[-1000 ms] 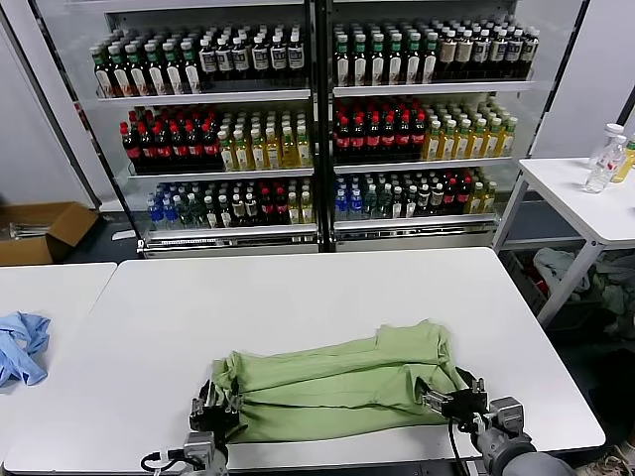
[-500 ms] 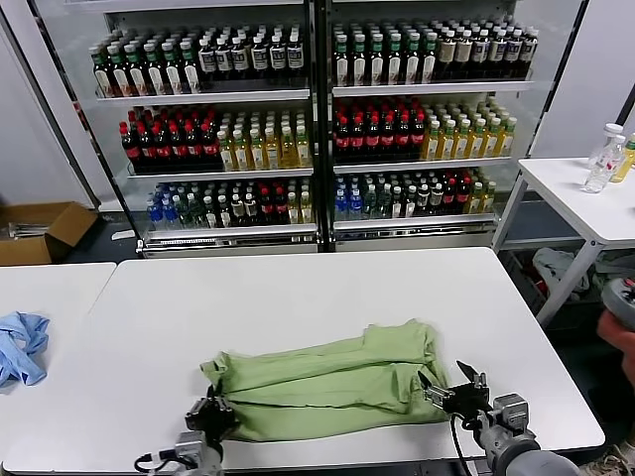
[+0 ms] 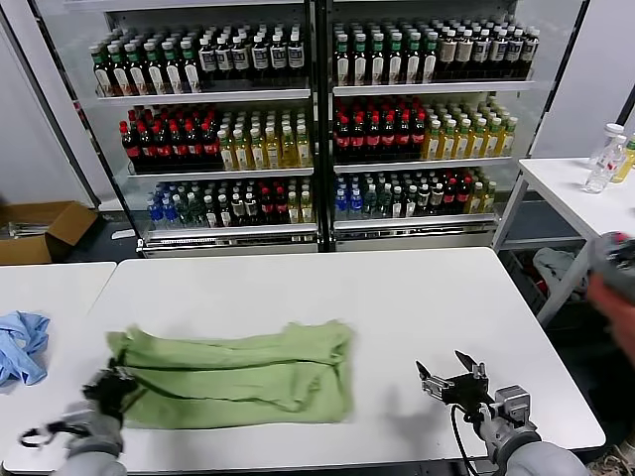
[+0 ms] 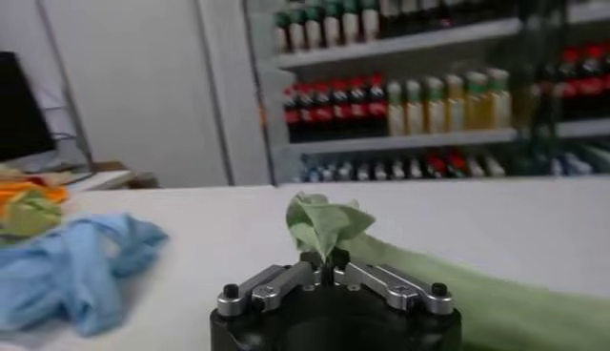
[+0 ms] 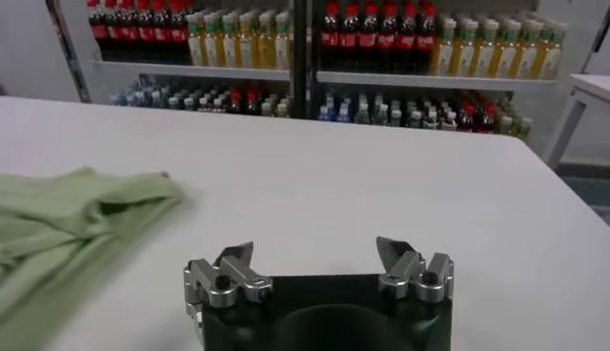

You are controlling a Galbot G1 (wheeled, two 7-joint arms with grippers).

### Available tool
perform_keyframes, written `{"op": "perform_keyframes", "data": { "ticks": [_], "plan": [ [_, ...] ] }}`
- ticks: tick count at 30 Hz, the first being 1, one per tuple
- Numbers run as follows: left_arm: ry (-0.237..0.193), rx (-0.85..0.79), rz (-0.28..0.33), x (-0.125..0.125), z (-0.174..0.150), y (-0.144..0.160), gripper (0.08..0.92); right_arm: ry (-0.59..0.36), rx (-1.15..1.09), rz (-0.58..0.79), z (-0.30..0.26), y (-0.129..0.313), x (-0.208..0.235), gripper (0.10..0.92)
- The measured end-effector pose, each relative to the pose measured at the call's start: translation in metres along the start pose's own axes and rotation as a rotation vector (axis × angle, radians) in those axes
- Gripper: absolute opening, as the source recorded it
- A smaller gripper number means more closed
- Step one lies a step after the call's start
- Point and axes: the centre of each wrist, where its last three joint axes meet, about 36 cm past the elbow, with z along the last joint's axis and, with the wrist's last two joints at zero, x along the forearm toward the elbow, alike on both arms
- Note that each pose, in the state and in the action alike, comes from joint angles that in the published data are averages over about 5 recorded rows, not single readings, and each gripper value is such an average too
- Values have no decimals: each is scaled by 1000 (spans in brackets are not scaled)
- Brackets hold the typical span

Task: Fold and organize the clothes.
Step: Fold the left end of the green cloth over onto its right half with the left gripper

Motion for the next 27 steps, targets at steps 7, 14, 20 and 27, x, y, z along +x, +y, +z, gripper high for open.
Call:
{"op": "perform_keyframes", "data": {
  "ticks": [7,14,20,27],
  "plan": [
    [-1,246,170,23,-34,-16,108,-8,6,2,-2,0,4,823],
    [68,490,397,46,-36,-83,108,-17,11,9,-5,-2,8,823],
    [138,580,530,51,-28,-143,108,-24,10,16,-6,-4,8,823],
    [190,522,611,46,-14,-197,183,-24,7,20,-4,-6,3,823]
  ]
}}
